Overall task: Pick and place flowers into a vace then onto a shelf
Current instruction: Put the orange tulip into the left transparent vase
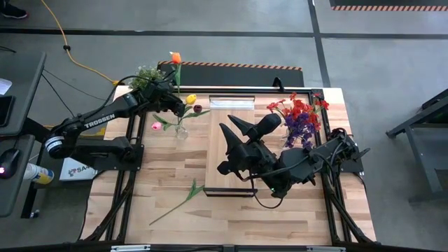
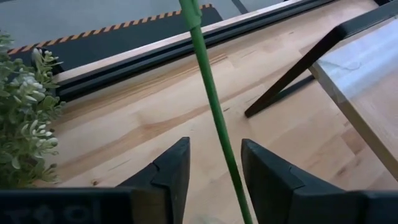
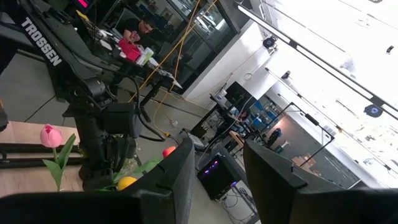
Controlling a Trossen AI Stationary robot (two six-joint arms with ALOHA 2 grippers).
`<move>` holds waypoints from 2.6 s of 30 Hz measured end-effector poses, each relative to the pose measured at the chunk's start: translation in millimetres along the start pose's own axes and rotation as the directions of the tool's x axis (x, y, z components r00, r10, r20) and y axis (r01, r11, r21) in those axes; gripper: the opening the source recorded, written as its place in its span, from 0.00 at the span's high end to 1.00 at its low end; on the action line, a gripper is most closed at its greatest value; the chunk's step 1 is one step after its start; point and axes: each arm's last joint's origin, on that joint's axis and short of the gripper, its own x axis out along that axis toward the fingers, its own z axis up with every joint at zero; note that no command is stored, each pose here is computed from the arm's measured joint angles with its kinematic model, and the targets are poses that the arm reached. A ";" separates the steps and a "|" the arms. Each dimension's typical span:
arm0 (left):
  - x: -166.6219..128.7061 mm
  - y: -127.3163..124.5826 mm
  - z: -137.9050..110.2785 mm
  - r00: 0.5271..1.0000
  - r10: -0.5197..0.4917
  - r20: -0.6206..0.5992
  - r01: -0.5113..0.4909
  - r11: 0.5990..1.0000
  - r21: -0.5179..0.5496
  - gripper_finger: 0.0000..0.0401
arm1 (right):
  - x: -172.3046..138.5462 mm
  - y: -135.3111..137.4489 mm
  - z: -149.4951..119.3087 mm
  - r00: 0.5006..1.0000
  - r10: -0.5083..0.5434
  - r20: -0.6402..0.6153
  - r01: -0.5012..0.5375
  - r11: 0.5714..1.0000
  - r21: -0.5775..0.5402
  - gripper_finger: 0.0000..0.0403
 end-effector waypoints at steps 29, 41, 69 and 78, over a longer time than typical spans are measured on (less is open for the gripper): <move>-39.6 5.6 -5.0 0.996 -0.057 0.062 0.060 0.997 -0.050 0.91 | 0.0 0.2 0.1 1.000 0.004 0.006 -0.004 1.000 -0.001 0.68; -41.3 4.7 -3.1 0.993 -0.075 0.086 0.079 0.996 -0.041 0.89 | 0.0 0.4 -0.4 1.000 0.000 -0.003 0.000 1.000 0.008 0.68; -73.9 -11.0 -13.7 0.966 -0.035 0.255 0.016 0.997 0.074 0.92 | 3.2 -0.2 -1.0 1.000 -0.006 -0.006 0.006 1.000 0.011 0.68; -74.0 -12.5 -13.0 0.965 -0.071 0.252 0.042 0.992 0.118 0.92 | 3.2 -0.2 -1.1 1.000 -0.007 -0.009 0.008 1.000 0.011 0.68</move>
